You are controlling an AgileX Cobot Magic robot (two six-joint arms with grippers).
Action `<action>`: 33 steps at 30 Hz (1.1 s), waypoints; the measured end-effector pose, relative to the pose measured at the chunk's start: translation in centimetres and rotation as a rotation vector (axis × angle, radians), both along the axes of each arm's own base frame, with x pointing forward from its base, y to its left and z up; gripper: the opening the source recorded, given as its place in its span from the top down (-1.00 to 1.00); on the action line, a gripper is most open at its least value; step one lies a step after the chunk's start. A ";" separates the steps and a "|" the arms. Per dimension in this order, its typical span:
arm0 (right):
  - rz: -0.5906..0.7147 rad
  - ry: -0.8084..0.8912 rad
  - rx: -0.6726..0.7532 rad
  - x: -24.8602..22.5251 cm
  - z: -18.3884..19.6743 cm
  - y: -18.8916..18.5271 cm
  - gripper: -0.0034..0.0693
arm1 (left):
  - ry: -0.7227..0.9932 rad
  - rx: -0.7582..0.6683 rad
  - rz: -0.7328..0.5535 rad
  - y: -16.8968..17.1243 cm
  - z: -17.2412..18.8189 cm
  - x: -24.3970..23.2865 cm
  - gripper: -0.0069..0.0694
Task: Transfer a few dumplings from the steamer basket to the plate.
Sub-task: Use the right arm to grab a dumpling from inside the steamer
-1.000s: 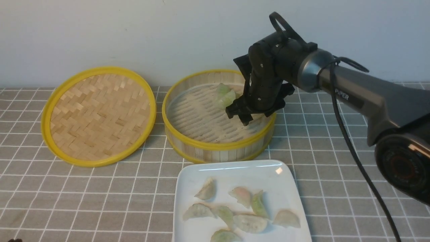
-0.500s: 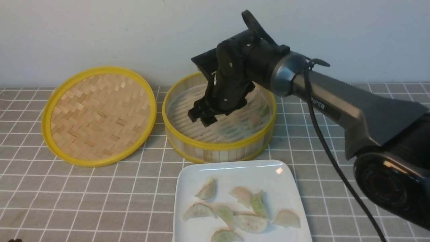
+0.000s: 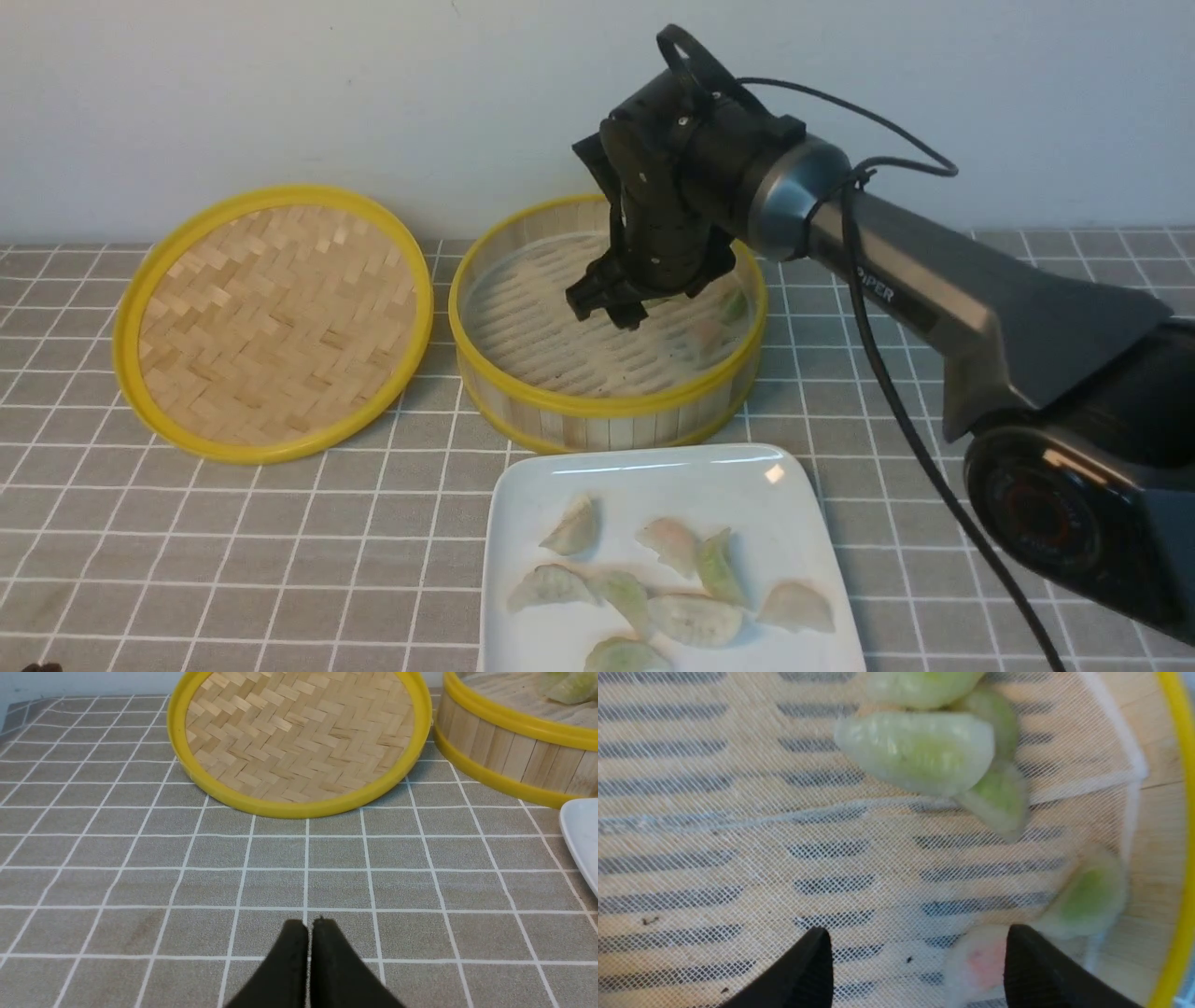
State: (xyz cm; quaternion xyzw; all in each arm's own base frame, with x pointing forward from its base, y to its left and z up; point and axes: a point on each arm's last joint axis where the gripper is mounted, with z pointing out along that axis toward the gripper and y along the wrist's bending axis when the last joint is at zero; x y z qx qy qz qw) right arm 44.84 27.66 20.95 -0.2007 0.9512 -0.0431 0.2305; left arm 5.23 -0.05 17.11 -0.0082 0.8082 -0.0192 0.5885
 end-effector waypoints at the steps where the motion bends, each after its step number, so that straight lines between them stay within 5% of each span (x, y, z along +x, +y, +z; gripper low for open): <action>1: -0.006 0.007 0.001 0.1 -0.4 0.0 -0.34 | 0.000 0.000 0.000 0.0 0.0 0.0 0.83; 14: -0.146 0.101 0.154 2.1 -1.0 -3.7 -0.34 | 0.000 0.000 0.000 0.0 0.0 0.0 0.83; 33: -0.148 0.141 0.132 2.7 -3.2 -4.2 -0.28 | 0.000 0.000 0.000 0.0 0.0 0.0 0.83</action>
